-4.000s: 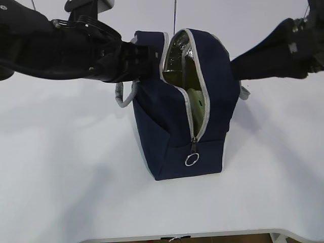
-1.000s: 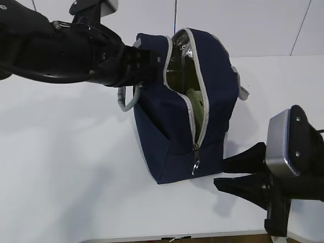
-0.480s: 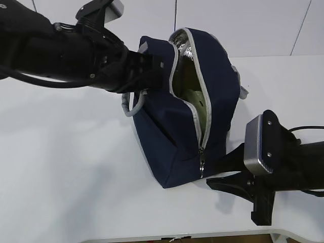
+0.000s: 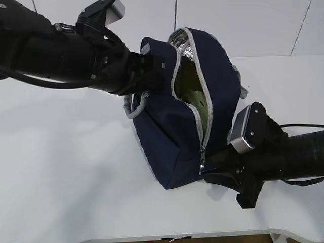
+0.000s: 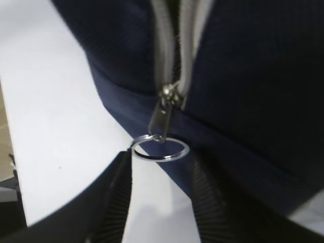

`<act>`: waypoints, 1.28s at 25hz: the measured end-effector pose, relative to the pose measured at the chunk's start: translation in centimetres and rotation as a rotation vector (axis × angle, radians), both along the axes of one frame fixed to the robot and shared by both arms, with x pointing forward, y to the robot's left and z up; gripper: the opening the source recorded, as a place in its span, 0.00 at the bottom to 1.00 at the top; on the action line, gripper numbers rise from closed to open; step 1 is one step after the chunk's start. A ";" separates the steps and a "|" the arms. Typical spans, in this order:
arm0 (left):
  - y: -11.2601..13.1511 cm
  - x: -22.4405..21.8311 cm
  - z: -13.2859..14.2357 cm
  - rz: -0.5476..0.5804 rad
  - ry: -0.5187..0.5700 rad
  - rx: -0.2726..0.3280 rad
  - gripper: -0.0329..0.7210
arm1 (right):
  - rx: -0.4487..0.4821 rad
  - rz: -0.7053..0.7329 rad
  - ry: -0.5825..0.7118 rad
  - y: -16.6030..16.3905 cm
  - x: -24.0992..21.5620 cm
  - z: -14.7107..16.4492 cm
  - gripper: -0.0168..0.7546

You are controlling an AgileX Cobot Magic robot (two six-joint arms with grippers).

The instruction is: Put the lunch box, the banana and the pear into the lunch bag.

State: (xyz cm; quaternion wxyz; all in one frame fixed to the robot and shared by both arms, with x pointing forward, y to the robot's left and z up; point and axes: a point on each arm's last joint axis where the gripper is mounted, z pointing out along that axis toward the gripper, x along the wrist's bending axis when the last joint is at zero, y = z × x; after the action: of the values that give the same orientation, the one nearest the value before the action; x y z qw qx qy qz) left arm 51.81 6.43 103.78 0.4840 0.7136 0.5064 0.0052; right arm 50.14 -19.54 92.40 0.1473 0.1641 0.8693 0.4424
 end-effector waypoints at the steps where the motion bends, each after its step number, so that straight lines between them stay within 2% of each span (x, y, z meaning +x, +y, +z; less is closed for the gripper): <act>1: 0.0 0.0 0.0 -0.002 0.002 0.000 0.02 | 0.013 -0.008 0.019 0.1 0.2 -0.1 0.47; 4: 0.0 0.0 0.0 -0.005 0.002 0.001 0.02 | 0.052 -0.001 0.038 0.4 0.4 -0.2 0.56; 7: 0.0 0.0 0.0 -0.006 0.003 0.001 0.02 | 0.075 0.010 0.041 0.5 0.3 0.0 0.58; 14: 0.0 -0.1 0.0 -0.010 0.004 0.002 0.02 | 0.141 0.048 0.060 1.0 0.1 0.0 0.59; 25: 0.0 -0.1 0.0 -0.014 0.006 0.003 0.02 | 0.146 0.049 0.112 1.1 0.2 -1.2 0.59; 28: 0.0 -0.1 0.0 -0.014 0.006 0.003 0.02 | 0.146 0.049 0.112 1.1 0.2 -1.2 0.54; 32: 0.0 -0.1 0.0 -0.014 0.006 0.003 0.02 | 0.146 0.049 0.112 1.1 0.2 -1.2 0.40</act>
State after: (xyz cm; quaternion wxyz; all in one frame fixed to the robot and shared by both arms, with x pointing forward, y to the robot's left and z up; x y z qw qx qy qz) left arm 51.70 6.38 103.74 0.4816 0.7178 0.5029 0.0006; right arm 50.36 -18.40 91.16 0.0753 0.1775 0.8452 0.4984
